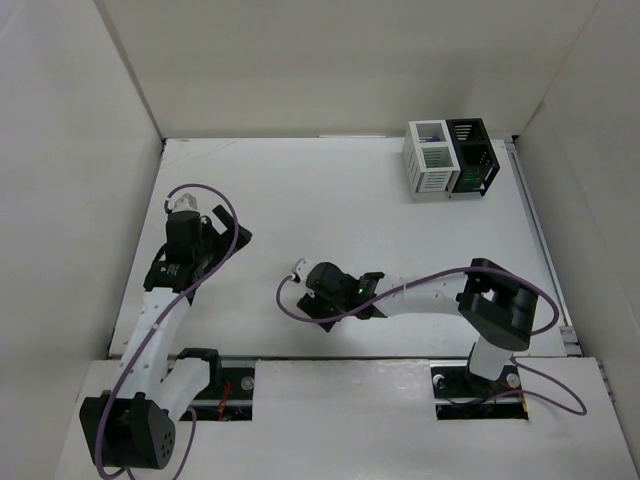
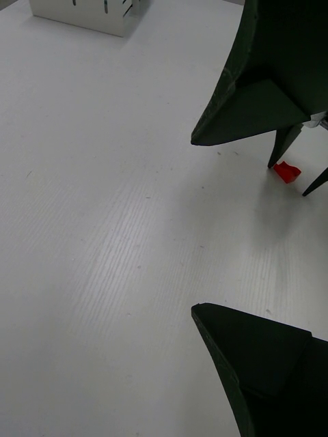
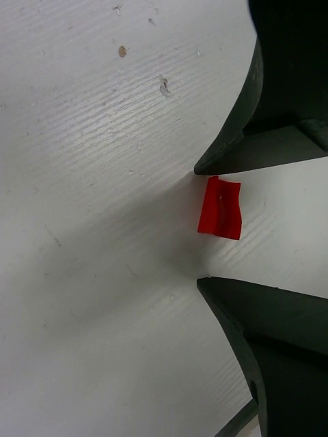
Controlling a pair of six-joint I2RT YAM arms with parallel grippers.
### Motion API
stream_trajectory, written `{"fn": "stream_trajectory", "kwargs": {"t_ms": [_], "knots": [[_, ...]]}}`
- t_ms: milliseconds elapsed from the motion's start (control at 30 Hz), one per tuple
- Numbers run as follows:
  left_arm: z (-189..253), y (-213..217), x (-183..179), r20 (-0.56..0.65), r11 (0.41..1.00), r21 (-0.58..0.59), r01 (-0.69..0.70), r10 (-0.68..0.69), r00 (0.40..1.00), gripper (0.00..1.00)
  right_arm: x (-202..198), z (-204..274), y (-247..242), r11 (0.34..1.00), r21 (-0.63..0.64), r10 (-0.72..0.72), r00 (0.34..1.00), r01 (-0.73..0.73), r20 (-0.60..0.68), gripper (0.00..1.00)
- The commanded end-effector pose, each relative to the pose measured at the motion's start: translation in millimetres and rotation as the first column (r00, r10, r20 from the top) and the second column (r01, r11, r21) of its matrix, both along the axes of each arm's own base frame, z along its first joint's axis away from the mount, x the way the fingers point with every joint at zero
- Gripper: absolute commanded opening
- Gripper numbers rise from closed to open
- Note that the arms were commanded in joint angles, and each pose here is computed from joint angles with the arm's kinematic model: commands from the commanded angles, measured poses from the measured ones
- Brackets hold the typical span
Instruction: Sort the legos into containers by color
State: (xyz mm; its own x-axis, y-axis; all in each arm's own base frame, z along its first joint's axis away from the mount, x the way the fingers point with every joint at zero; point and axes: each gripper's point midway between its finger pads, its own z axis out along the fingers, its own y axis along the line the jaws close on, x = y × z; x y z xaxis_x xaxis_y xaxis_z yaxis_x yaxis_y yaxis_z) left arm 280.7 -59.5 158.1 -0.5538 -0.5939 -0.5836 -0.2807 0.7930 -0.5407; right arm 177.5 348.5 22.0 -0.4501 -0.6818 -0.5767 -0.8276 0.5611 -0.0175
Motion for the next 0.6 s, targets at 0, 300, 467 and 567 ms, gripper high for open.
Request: {"fn": "stream_trajectory", "kwargs": {"t_ms": [0, 300, 467, 567], "knots": [[7.4, -3.9, 3.5, 0.037, 1.000, -0.012, 0.013, -0.013, 0.999, 1.00, -17.1, -16.3, -26.4, 0.994, -0.096, -0.065, 0.996, 0.059, -0.064, 0.66], [3.5, -7.7, 0.9, 0.029, 0.999, -0.010, 0.035, -0.035, 0.999, 1.00, -24.7, -28.5, -49.4, 0.976, -0.163, -0.160, 0.983, 0.144, -0.092, 0.58], [5.9, -7.6, 0.4, 0.038, 0.999, -0.010, 0.035, -0.035, 0.999, 1.00, -24.1, -27.9, -47.0, 0.976, -0.152, -0.169, 0.981, 0.154, -0.094, 0.46], [5.9, -7.6, 0.4, 0.038, 0.999, -0.010, 0.035, -0.035, 0.999, 1.00, -20.8, -27.7, -45.4, 0.975, -0.153, -0.175, 0.981, 0.161, -0.081, 0.40]]}}
